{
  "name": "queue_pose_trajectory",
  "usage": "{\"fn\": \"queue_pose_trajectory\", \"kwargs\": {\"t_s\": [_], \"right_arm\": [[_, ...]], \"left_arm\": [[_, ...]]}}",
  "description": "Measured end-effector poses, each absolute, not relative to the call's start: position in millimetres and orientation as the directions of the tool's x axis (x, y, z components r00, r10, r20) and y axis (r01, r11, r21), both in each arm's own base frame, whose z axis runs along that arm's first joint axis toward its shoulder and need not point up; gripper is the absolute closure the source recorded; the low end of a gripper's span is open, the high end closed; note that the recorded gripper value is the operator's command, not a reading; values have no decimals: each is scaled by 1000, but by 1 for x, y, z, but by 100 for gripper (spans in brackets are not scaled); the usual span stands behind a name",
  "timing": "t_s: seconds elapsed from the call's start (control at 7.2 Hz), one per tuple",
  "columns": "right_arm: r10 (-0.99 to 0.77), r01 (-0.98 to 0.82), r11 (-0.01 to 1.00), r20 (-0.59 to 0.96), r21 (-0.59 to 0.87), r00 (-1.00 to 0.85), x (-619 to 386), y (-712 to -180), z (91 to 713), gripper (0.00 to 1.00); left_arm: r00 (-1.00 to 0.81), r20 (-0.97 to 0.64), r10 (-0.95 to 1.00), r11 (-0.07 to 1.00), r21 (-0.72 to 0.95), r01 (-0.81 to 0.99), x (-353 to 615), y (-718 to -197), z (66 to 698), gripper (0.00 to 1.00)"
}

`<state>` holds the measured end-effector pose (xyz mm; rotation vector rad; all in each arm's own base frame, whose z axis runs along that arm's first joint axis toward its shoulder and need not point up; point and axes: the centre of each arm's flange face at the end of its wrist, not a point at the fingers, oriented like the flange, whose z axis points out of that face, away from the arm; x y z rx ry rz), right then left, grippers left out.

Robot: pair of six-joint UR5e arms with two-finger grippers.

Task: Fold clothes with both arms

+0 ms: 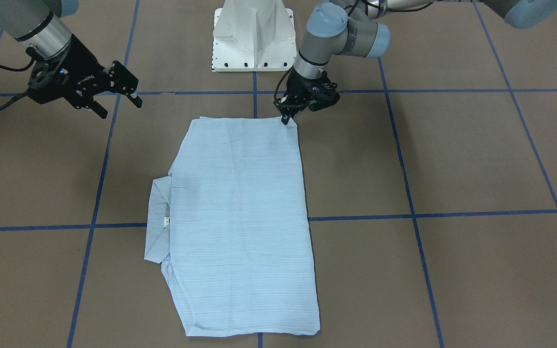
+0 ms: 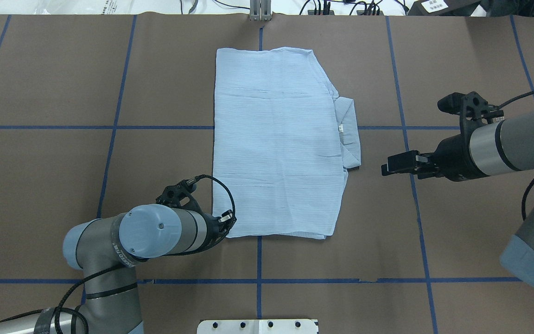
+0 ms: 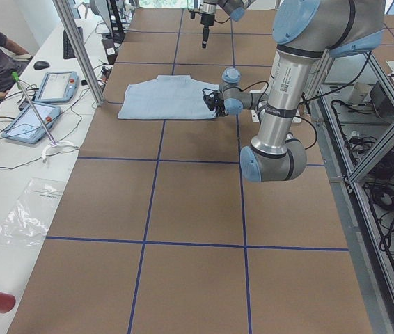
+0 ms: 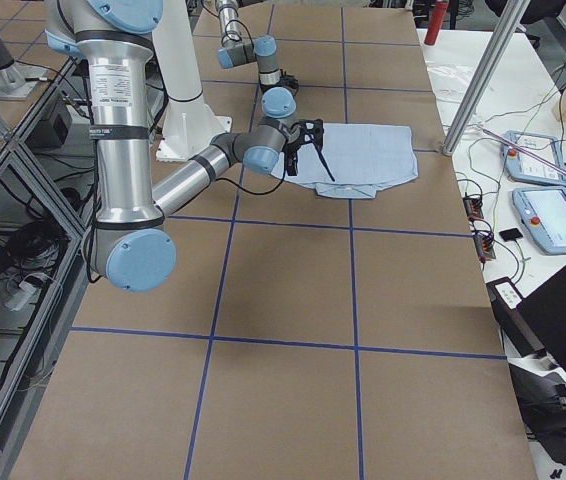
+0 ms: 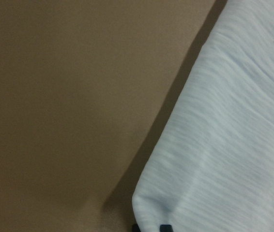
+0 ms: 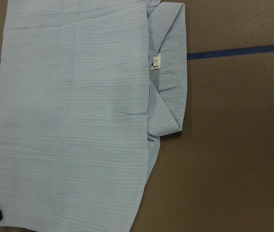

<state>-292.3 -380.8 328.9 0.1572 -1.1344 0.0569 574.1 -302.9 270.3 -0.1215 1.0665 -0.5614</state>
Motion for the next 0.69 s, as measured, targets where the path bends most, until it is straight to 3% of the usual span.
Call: {"fn": "queue_pose_trajectory", "kwargs": {"t_s": [0.69], "right_arm": [[2, -144, 987, 891, 71, 454, -301, -380, 332, 0]], "left_arm": [[334, -807, -487, 856, -365, 367, 557, -302, 243, 100]]}}
